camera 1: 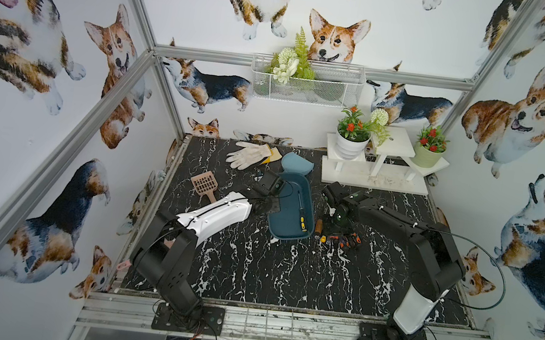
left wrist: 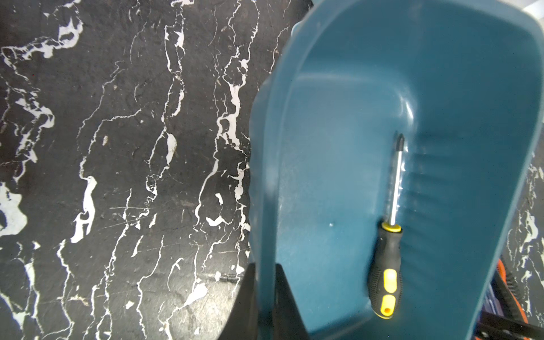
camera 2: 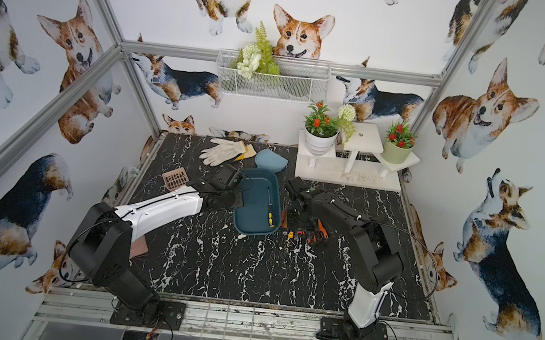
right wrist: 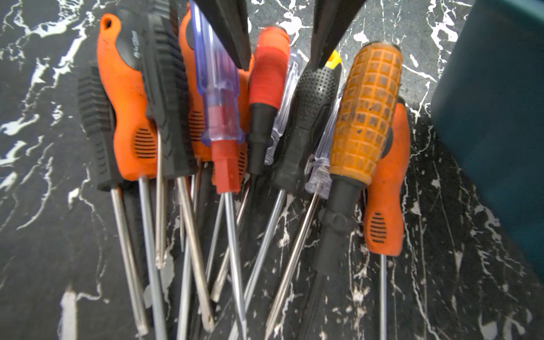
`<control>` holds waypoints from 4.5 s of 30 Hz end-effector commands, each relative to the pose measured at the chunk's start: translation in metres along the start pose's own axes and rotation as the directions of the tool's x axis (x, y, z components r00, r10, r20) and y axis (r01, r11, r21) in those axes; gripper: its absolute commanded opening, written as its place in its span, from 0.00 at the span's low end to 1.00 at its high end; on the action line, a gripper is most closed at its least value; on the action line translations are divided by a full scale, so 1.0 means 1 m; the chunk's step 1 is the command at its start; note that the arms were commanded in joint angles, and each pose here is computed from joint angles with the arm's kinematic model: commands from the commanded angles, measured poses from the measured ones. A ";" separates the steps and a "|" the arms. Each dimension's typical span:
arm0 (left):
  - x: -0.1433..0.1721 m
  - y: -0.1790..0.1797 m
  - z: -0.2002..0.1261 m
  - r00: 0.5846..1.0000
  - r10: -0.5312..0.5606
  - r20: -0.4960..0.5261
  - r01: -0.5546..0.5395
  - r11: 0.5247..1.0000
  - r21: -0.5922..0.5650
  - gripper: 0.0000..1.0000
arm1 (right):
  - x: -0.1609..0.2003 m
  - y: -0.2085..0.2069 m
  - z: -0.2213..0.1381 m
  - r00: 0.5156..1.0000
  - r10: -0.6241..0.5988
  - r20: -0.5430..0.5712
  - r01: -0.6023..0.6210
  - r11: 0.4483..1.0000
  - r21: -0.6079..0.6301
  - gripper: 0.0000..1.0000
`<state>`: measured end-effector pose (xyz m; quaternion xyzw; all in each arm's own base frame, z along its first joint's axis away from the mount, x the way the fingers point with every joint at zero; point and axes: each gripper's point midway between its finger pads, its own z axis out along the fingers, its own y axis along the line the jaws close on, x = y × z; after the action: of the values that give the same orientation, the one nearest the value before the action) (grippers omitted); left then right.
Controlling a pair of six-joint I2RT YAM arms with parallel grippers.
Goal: Take out the screwdriver from the storage box
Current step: Place the screwdriver at the center of the board, then pick up the screwdriver from the storage box, then place the screwdriver at the center of the board.
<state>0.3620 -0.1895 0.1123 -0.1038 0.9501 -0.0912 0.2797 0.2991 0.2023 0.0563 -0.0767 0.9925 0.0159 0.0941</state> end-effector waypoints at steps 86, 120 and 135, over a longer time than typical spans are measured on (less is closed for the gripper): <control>0.010 0.001 0.012 1.000 0.007 -0.026 -0.008 1.000 -0.023 0.00 | -0.028 0.118 0.020 0.981 -0.164 0.103 0.179 0.971 -0.161 0.07; 0.014 0.003 0.016 0.999 0.014 -0.043 -0.015 0.999 -0.034 0.00 | -0.035 0.012 -0.056 0.978 -0.003 0.207 0.020 0.997 -0.078 0.00; 0.009 0.011 0.004 0.998 0.050 -0.037 -0.051 0.997 -0.051 0.00 | -0.028 0.016 -0.017 0.995 0.061 0.075 -0.055 0.995 -0.080 0.00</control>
<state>0.3550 -0.1859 0.0995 -0.0915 0.9585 -0.0701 0.2607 0.3220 0.2195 0.0803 -0.0614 0.9868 0.0562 0.1391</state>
